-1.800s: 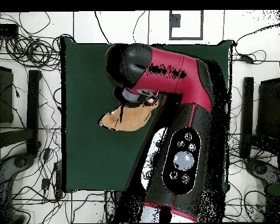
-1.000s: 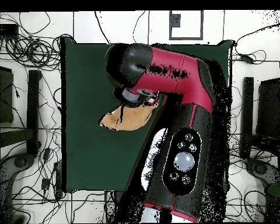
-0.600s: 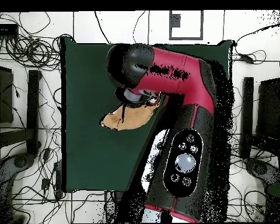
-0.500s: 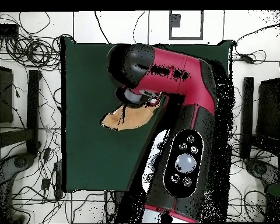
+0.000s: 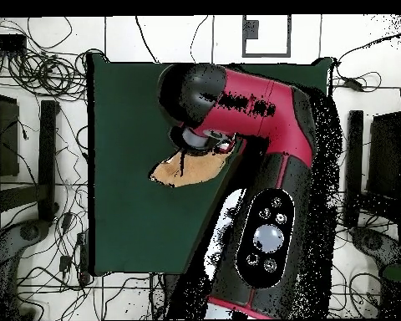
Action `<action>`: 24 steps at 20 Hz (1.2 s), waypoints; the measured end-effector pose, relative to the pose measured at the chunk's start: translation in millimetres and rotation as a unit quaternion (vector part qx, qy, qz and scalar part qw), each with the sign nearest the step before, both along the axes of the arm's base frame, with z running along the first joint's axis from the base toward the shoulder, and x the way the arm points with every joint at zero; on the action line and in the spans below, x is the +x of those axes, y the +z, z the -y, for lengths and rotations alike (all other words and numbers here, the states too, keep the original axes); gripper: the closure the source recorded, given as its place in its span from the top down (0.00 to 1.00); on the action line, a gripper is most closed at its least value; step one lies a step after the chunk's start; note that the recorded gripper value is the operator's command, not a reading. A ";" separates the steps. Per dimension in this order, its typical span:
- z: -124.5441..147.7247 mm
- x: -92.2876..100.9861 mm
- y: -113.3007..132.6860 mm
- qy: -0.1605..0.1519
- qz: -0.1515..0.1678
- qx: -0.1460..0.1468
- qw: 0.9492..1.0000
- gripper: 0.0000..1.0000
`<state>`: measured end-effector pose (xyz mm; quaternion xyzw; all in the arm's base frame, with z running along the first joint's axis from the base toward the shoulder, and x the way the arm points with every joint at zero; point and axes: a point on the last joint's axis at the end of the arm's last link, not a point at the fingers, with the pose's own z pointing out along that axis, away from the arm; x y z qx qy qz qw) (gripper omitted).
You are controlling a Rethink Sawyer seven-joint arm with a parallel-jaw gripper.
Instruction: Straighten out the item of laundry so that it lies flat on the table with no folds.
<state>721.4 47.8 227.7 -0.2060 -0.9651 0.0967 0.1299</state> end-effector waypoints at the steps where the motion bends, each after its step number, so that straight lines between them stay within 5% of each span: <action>1: -0.2 -0.1 0.0 0.000 0.000 -0.001 1.000 0.00; 15: -3.3 -0.4 1.7 0.002 0.001 -0.009 1.000 0.00; 24: 0.6 38.6 -0.5 -0.009 -0.007 -0.007 1.000 0.00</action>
